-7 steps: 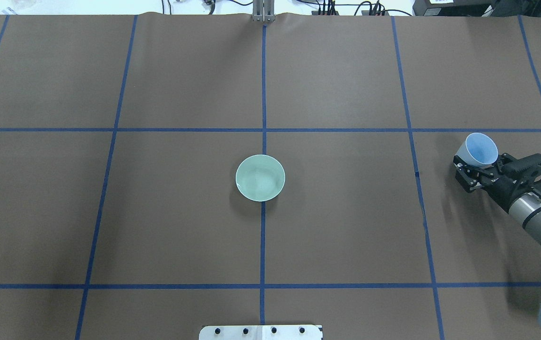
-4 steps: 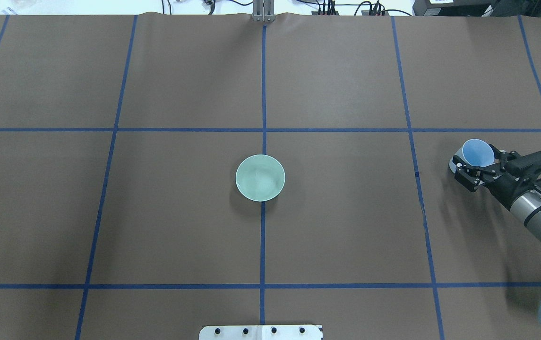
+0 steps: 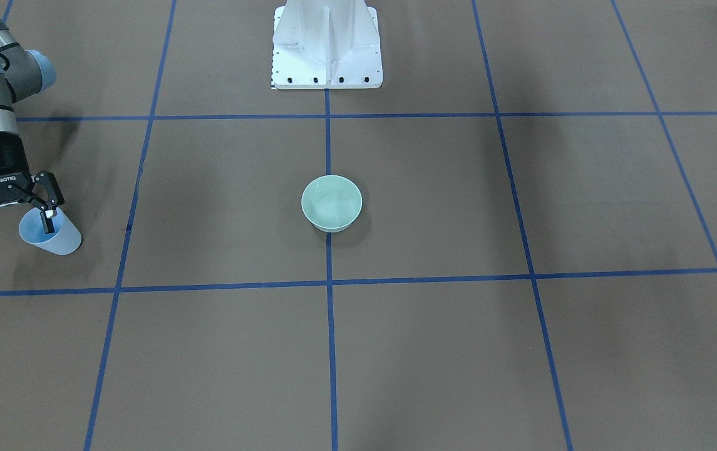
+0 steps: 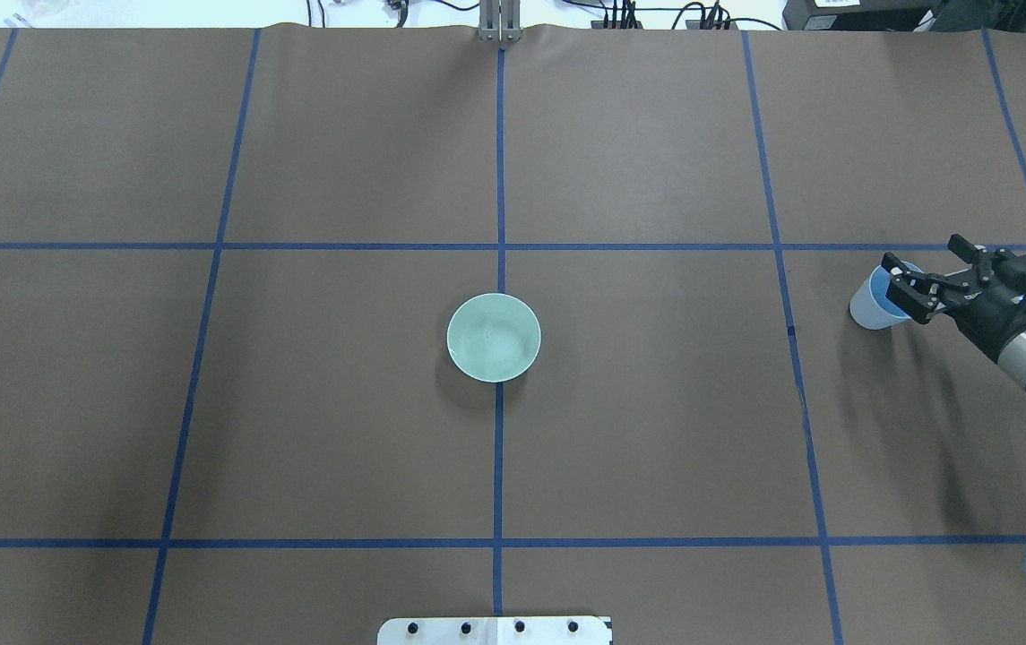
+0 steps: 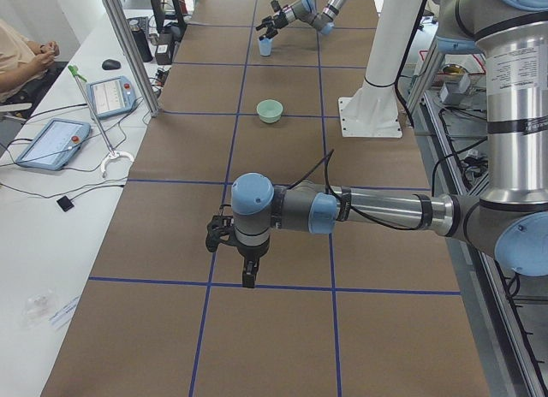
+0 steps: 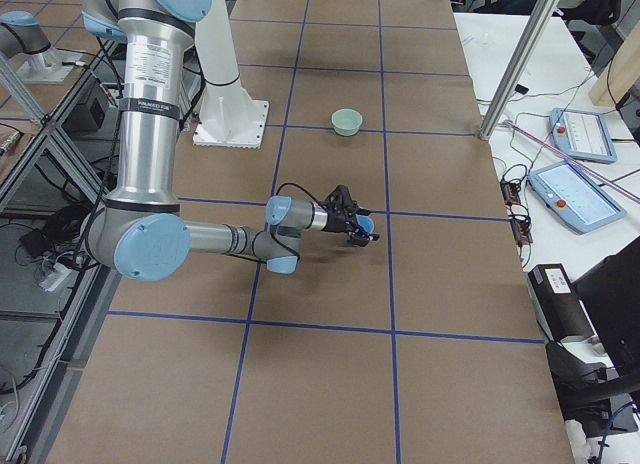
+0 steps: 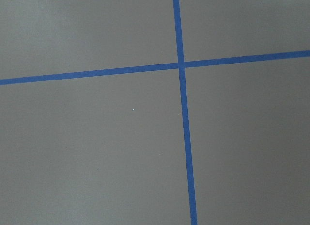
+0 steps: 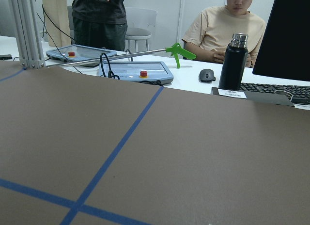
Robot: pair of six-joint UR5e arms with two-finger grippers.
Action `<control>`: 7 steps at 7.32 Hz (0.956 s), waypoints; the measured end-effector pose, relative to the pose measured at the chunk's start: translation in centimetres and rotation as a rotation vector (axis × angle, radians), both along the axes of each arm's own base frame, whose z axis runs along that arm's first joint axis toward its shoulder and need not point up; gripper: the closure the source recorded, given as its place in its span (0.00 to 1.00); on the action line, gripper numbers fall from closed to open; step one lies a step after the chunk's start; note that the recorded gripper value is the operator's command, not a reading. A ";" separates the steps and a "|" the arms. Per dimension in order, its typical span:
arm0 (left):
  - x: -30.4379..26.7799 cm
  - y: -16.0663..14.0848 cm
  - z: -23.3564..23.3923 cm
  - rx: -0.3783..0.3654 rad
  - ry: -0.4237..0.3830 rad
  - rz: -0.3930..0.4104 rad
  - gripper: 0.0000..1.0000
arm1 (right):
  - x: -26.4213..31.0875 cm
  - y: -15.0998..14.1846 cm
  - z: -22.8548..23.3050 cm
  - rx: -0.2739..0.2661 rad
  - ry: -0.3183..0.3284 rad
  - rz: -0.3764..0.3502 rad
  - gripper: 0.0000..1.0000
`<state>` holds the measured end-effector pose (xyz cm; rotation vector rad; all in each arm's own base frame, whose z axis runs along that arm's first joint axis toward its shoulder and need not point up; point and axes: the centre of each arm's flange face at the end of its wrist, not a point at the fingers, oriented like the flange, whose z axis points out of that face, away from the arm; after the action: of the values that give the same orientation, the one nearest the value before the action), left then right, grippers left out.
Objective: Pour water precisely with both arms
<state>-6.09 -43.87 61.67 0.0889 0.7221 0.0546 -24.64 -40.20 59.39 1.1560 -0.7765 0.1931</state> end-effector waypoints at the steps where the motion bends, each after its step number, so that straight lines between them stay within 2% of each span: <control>1: 0.0 0.0 -0.2 0.003 0.000 -0.001 0.00 | 1.6 -1.2 -0.2 -0.017 -0.006 -0.019 0.01; 2: 0.0 -0.1 -0.6 0.010 0.006 -0.001 0.00 | 3.6 -2.5 -0.3 -0.053 -0.003 -0.048 0.01; 3: 0.2 -0.4 -1.3 0.021 0.025 0.001 0.00 | 5.9 -4.2 -0.5 -0.121 0.008 -0.094 0.01; 4: 0.4 -0.9 -2.4 0.049 0.052 0.005 0.00 | 8.6 -5.9 -0.9 -0.215 0.017 -0.146 0.01; 5: 0.6 -1.4 -3.6 0.104 0.067 0.011 0.00 | 11.0 -7.2 -1.2 -0.302 0.022 -0.193 0.01; 7: 1.2 -2.4 -5.7 0.218 0.079 0.024 0.00 | 14.9 -8.9 -0.9 -0.421 0.049 -0.289 0.01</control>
<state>-4.91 -46.28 56.01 0.2927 0.7950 0.1532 -9.74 -49.11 58.51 0.6408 -0.8036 0.0798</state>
